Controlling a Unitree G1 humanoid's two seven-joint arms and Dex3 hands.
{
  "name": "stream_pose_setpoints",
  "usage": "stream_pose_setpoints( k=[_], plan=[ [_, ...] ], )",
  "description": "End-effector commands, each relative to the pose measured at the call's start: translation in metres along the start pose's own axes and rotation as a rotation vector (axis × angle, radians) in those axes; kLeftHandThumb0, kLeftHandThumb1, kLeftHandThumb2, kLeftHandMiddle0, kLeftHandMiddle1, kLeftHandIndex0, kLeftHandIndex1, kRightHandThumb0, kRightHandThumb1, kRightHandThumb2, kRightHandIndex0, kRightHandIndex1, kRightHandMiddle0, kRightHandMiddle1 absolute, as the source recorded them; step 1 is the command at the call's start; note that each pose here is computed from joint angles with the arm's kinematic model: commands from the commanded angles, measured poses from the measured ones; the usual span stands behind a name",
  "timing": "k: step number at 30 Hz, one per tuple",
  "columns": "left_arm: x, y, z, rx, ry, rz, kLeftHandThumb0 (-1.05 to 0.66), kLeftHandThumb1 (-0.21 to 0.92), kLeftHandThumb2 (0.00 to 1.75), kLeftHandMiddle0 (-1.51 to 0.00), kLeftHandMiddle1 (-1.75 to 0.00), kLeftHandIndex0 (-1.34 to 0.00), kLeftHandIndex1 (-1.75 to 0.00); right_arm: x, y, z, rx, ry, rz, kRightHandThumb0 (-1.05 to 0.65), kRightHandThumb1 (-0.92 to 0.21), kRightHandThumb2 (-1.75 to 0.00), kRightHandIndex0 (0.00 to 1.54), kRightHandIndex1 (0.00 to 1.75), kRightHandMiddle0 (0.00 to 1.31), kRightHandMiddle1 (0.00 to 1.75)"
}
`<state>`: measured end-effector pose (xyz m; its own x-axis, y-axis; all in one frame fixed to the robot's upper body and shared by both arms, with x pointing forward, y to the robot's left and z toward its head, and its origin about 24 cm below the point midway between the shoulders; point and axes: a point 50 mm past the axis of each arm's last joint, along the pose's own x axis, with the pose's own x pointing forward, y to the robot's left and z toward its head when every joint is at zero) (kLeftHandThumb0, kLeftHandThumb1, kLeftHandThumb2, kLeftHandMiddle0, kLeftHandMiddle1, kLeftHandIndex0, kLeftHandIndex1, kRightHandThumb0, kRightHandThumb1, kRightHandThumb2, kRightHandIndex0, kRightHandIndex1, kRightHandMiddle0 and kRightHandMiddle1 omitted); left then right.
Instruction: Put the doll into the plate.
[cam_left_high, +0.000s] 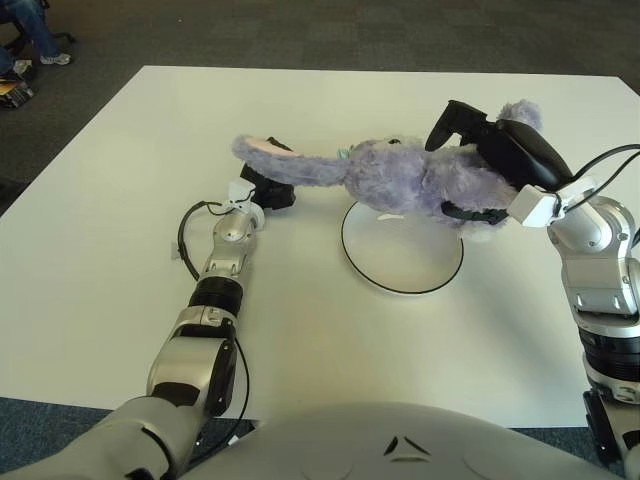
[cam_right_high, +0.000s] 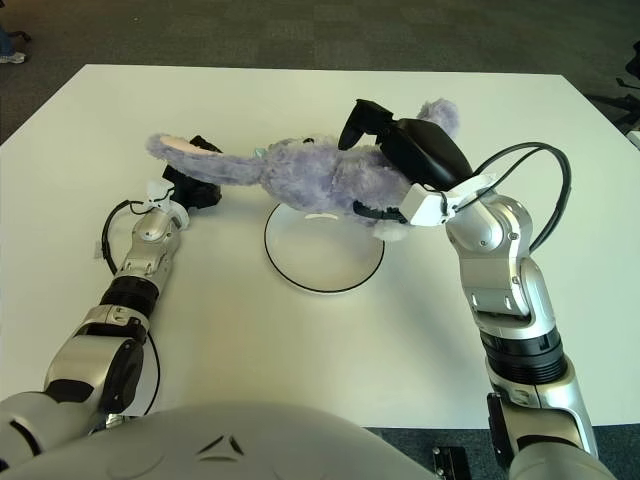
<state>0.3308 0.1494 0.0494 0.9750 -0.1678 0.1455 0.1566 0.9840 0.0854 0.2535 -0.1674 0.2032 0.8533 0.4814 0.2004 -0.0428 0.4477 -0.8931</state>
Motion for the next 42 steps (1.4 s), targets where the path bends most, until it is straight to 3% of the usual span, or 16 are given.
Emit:
stream_pose_setpoints(
  k=[1, 21, 42],
  plan=[
    [-0.015, -0.0011, -0.0219, -0.017, 0.091, -0.005, -0.43, 0.49, 1.1, -1.19, -1.75, -0.48, -1.75, -0.0019, -0.0023, -0.0013, 0.006, -0.006, -0.015, -0.43, -0.22, -1.06, 1.23, 1.75, 0.02, 1.32],
    [-0.015, -0.001, -0.0217, -0.016, 0.092, -0.002, -0.43, 0.49, 1.1, -1.18, -1.75, -0.48, -1.75, -0.003, -0.0013, -0.0065, 0.02, -0.032, -0.026, -0.48, -0.26, -1.02, 1.25, 1.75, 0.01, 1.24],
    [-0.0148, -0.0018, -0.0217, -0.024, 0.1, -0.001, -0.43, 0.49, 1.1, -1.19, -1.75, -0.48, -1.75, -0.0071, -0.0006, -0.0088, 0.216, -0.05, 0.059, -0.42, -0.18, -1.04, 1.18, 1.75, 0.0, 1.09]
  ],
)
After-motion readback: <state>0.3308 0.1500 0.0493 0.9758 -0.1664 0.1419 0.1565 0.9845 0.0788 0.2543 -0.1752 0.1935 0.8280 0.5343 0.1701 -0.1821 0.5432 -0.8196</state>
